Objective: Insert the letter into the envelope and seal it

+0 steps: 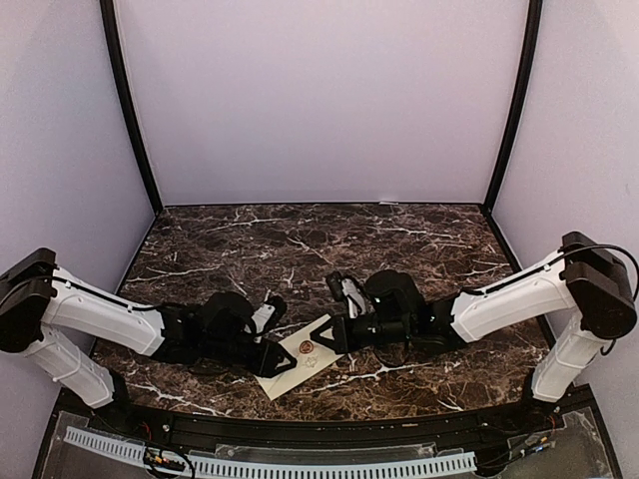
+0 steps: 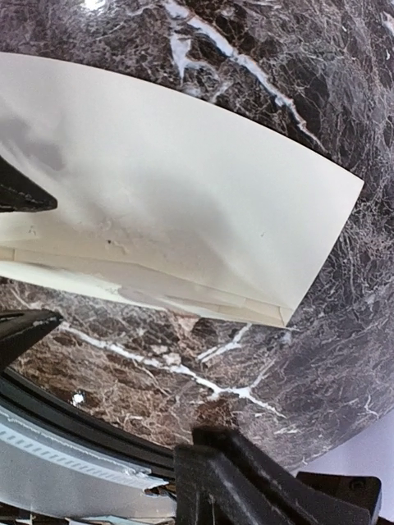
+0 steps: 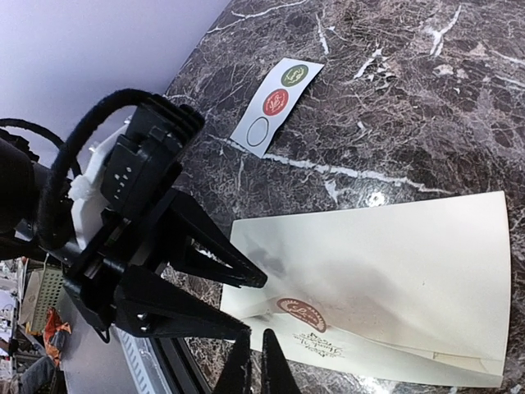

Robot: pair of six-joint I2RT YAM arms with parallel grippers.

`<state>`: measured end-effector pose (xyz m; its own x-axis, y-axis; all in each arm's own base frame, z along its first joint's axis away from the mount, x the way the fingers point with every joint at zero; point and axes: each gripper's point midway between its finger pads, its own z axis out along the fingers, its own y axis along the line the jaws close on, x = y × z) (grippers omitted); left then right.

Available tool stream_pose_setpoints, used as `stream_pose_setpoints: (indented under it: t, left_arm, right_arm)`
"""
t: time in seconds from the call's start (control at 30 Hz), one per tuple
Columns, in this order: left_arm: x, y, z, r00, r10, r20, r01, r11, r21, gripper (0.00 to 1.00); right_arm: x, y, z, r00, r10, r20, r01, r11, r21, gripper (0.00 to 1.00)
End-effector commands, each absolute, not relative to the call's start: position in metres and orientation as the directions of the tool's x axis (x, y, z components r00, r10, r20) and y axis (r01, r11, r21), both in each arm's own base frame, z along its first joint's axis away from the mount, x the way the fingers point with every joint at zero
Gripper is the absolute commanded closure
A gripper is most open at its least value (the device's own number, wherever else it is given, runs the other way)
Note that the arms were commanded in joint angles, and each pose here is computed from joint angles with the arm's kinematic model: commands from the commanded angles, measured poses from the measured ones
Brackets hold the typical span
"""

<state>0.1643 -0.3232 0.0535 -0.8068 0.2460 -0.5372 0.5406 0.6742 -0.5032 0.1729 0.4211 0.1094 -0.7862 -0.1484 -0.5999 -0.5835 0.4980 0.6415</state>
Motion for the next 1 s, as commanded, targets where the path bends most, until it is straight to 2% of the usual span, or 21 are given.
stream_pose_setpoints:
  t: [0.0, 0.27, 0.47, 0.7, 0.97]
  left_arm:
    - [0.171, -0.330, 0.052, -0.794, 0.264, -0.548, 0.555, 0.684, -0.474, 0.62]
    - [0.177, -0.329, 0.034, -0.802, 0.298, -0.517, 0.541, 0.729, -0.419, 0.81]
    - [0.177, -0.325, 0.022, -0.814, 0.324, -0.483, 0.527, 0.761, -0.378, 0.89]
    - [0.178, -0.318, 0.013, -0.822, 0.333, -0.462, 0.507, 0.797, -0.328, 0.94]
    - [0.175, -0.314, 0.009, -0.830, 0.334, -0.447, 0.498, 0.806, -0.321, 0.95]
  right_arm:
    - [0.169, 0.427, 0.111, -0.788, -0.134, -0.601, -0.581, 0.484, 0.655, 0.97]
    - [0.168, 0.436, 0.098, -0.797, -0.152, -0.584, -0.575, 0.486, 0.658, 1.00]
    - [0.170, 0.444, 0.088, -0.804, -0.161, -0.572, -0.569, 0.489, 0.662, 1.00]
    - [0.176, 0.453, 0.077, -0.808, -0.168, -0.565, -0.562, 0.509, 0.652, 1.00]
    - [0.189, 0.460, 0.062, -0.815, -0.170, -0.554, -0.547, 0.539, 0.640, 1.00]
